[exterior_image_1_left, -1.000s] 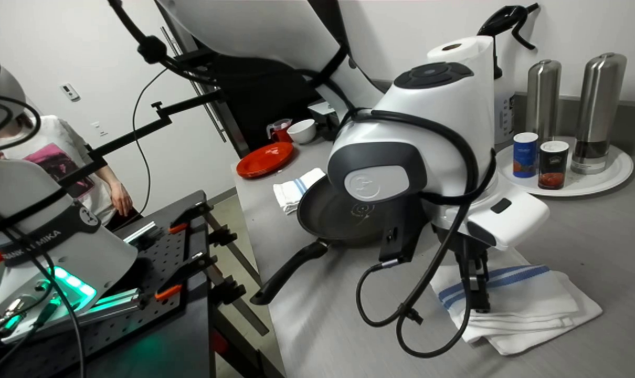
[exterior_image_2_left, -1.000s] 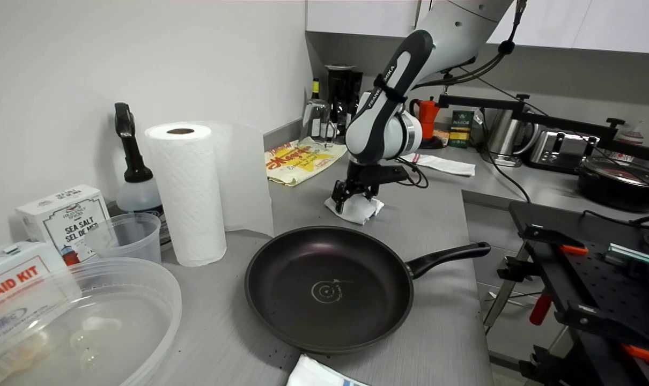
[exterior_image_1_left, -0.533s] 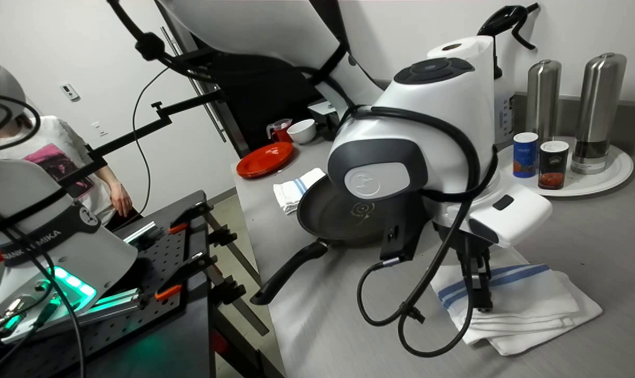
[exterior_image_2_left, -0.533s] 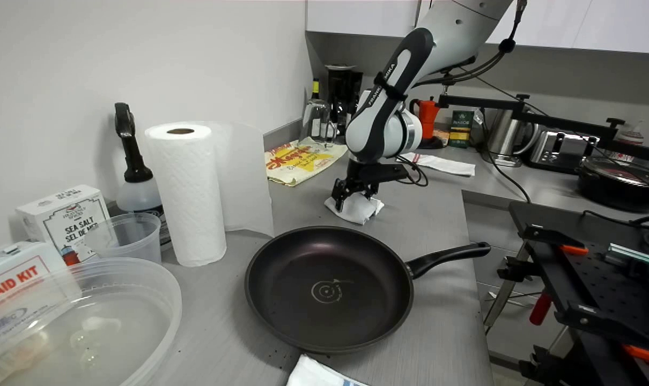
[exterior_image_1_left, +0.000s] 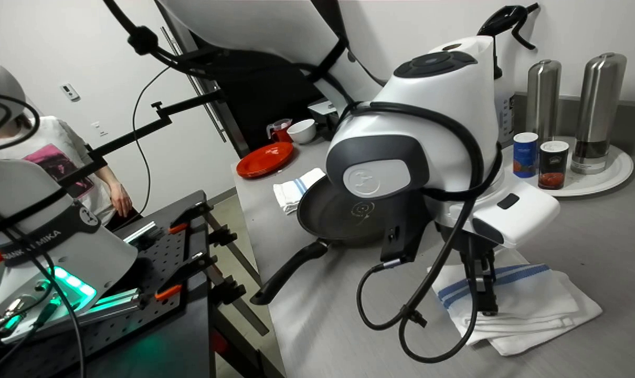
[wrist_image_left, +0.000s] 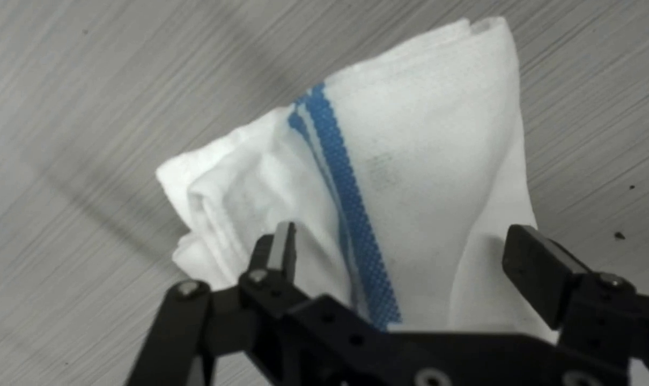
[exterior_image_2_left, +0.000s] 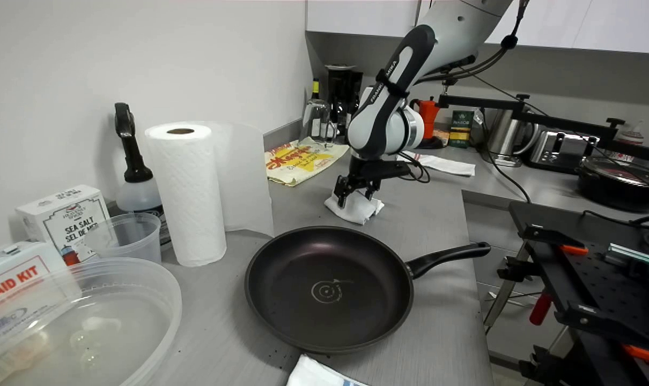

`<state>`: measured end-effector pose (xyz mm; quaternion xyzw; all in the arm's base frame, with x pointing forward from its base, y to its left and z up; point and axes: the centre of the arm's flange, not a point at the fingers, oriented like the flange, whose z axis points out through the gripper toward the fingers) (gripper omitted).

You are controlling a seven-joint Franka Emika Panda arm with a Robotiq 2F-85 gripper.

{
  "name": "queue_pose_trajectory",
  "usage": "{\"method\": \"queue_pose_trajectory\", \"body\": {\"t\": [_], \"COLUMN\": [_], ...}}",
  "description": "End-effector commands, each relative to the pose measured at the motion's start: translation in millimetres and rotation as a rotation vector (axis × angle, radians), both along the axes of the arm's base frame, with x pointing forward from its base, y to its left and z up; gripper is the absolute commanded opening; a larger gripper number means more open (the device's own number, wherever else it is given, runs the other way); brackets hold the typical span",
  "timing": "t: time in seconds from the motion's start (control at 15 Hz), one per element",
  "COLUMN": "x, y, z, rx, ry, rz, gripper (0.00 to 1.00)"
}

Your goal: Wipe the pan with the dish cloth

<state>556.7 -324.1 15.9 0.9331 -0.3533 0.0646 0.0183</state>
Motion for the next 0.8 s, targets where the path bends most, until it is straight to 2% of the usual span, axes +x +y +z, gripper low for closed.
{"method": "queue_pose_trajectory", "body": {"t": [0.0,0.53,0.6,0.73], "x": [-6.8,-8.0,-7.8,-7.6], "y": [4.0,3.7,3.8,4.3], "z": [10.5,8.6,9.0,9.9], "rx": [-0.005,-0.004,-0.003,-0.003], "ry": [0.018,0.025,0.024,0.024], "rz": [0.019,0.021,0.022,0.024], "gripper": [0.68,0.06,0.01,0.01]}}
